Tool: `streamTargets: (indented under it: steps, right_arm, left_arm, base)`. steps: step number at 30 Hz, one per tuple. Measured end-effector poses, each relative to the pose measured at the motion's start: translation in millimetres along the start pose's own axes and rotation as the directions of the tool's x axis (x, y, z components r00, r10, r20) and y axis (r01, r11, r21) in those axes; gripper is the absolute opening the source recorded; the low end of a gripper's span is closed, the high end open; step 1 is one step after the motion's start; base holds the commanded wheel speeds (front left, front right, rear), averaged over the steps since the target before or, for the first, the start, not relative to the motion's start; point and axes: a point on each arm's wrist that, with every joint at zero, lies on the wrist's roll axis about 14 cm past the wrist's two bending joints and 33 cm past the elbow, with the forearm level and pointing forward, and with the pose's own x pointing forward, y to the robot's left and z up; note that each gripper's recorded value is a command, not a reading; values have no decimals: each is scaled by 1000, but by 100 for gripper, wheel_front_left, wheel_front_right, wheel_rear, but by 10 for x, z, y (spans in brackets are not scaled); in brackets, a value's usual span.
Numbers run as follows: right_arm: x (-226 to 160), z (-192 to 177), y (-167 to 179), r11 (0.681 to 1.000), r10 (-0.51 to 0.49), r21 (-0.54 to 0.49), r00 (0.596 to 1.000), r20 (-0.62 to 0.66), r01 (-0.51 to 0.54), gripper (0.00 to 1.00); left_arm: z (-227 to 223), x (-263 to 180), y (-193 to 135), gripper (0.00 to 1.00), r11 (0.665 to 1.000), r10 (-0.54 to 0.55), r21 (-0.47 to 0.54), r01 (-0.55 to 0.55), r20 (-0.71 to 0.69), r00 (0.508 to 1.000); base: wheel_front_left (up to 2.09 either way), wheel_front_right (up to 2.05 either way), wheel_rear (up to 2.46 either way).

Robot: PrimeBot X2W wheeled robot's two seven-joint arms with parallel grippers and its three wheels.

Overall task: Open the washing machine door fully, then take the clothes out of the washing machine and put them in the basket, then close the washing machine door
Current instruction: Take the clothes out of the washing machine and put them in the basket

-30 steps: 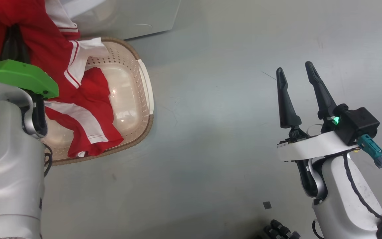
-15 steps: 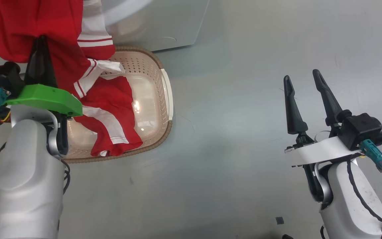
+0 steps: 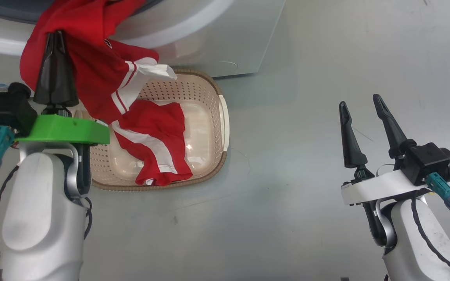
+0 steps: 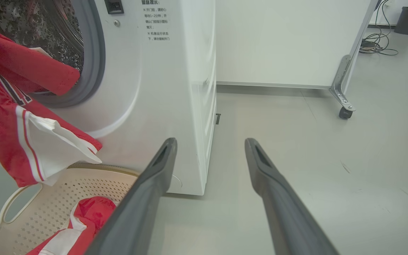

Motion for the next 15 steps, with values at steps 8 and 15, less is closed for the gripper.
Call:
streamTargets:
  steps: [8,15]
  right_arm:
    - [-29,72,174,999,52,4,998,16,-53,100]
    - [-68,83,220,998,65,12,998,17,-65,100]
  left_arm:
    - [-66,-362,-68,0,1000,-9,6,9,-47,999]
    - [-476,-650,-73,0,1000,4,-16,-7,-176,984]
  base:
    - [0,0,0]
    - [0,0,0]
